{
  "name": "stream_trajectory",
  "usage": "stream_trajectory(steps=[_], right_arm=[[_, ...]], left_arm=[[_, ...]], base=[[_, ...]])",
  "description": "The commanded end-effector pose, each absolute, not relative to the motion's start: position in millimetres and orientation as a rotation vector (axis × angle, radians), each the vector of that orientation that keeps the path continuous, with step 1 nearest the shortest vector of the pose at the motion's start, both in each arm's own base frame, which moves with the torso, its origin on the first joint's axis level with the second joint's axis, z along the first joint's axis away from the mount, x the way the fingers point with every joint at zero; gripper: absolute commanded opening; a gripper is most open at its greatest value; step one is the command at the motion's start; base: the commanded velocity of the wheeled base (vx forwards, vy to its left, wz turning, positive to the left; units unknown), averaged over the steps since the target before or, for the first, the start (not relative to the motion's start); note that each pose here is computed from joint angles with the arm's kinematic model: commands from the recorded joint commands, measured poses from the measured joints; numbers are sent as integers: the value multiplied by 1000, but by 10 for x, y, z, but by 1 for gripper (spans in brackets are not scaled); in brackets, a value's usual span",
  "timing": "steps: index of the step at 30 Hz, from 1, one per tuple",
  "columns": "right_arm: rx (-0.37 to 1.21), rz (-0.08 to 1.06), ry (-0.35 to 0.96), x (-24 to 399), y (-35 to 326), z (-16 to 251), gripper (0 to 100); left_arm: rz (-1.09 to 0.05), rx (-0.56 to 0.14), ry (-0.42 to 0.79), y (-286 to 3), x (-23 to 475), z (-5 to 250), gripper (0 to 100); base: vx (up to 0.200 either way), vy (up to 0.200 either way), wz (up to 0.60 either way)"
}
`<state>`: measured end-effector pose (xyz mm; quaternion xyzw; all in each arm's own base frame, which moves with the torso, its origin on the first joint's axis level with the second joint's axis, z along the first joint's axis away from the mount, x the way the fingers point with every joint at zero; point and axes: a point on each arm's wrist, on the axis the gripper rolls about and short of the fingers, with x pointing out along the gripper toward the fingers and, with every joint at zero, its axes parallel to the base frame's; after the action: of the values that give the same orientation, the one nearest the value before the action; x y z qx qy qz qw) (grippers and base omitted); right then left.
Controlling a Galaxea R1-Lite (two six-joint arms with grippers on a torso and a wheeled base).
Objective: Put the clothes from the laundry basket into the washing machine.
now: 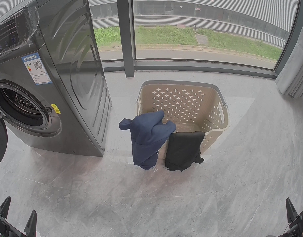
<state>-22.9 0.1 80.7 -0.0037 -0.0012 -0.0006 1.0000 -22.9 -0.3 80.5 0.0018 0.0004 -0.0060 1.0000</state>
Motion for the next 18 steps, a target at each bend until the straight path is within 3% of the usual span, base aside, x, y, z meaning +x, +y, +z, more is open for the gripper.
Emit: stream_trajectory(steps=[1, 5, 15, 18], right_arm=[[-9, 2, 3, -226, 1, 755, 100], [-9, 0, 3, -226, 1, 755, 100], [-8, 2, 3, -226, 2, 755, 100], [-4, 4, -124, -310, 2, 1062, 100]], left_arm=[[-12, 2, 3, -3, -228, 756, 100], [-12, 5, 3, -3, -228, 756, 100], [-12, -3, 2, -3, -229, 756, 100], [-12, -5, 2, -3, -229, 756, 100]], base=[[200, 0, 0], [200, 0, 0], [0, 0, 0], [0, 0, 0]])
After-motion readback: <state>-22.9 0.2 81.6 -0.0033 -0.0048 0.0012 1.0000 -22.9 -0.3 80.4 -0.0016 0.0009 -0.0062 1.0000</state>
